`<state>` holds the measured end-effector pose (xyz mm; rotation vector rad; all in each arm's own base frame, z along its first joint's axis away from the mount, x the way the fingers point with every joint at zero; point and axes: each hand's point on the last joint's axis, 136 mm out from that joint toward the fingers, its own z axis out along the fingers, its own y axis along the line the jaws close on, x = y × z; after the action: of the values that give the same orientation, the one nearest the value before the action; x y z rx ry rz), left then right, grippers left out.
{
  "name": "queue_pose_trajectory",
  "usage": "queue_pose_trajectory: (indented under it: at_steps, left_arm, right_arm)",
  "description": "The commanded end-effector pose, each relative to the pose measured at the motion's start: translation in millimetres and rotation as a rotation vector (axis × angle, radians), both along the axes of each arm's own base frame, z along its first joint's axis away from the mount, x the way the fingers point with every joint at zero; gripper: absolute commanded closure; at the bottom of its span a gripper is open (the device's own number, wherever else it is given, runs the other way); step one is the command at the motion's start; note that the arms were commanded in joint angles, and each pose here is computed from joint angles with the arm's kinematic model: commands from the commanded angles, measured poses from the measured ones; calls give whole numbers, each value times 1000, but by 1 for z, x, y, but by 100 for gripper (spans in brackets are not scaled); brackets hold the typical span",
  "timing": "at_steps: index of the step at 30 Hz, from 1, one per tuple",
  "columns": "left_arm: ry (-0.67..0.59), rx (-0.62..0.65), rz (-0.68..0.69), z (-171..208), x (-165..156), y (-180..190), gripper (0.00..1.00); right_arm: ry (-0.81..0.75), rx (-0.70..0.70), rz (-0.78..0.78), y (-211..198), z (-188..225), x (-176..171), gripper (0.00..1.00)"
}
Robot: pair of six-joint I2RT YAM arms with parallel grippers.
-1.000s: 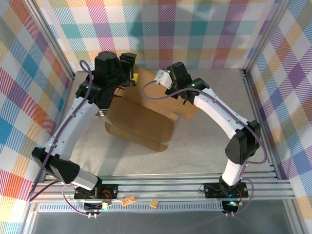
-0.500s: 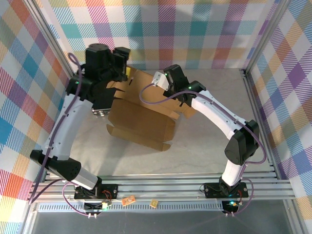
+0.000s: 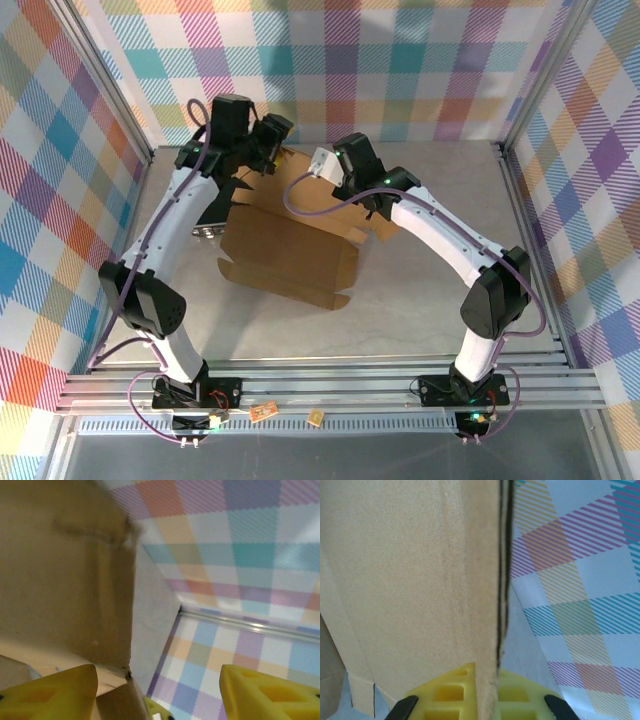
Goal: Fold the paper box
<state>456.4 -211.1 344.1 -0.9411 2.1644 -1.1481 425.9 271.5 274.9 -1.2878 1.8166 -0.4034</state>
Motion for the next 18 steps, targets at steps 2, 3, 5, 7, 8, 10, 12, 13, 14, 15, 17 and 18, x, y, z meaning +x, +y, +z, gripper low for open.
queue_pose_trajectory:
  at_steps: [2, 3, 5, 7, 8, 10, 12, 13, 14, 15, 17, 18]
  left_arm:
    - [-54, 4, -72, 20, -21, -6, 38]
    - [-57, 2, -69, 20, -22, -5, 39]
    - [-56, 0, -68, 19, -24, -5, 47]
    - [-57, 1, -72, 20, -25, -5, 55]
    - [-57, 3, -74, 21, -26, -4, 60]
    - [-59, 17, -74, 23, -29, -1, 68]
    - [-56, 36, -71, 22, -33, 3, 78]
    - [-52, 44, -70, 21, -35, 5, 84]
    - [-49, 47, -71, 20, -37, 7, 90]
    - [-45, 49, -71, 19, -38, 8, 95]
    - [-38, 56, -62, 16, -40, 14, 100]
    - [-39, 58, -56, 16, -41, 16, 100]
  right_arm:
    - [-66, 34, 1, 2, 24, 1, 100]
    - [-66, 34, 3, 3, 24, 0, 100]
    - [-70, 29, 7, 4, 24, -1, 100]
    - [-77, 25, 4, 4, 24, -1, 100]
    - [-79, 22, 2, 4, 23, 0, 100]
    - [-86, 21, 0, 4, 24, 0, 100]
    - [-95, 21, -2, 5, 27, 0, 100]
    - [-99, 21, -6, 4, 28, 0, 100]
    - [-103, 22, -6, 5, 28, 0, 100]
    - [-107, 23, -11, 4, 30, 0, 100]
    - [-115, 30, -18, 4, 33, 0, 100]
    - [-118, 41, -27, 4, 35, 0, 100]
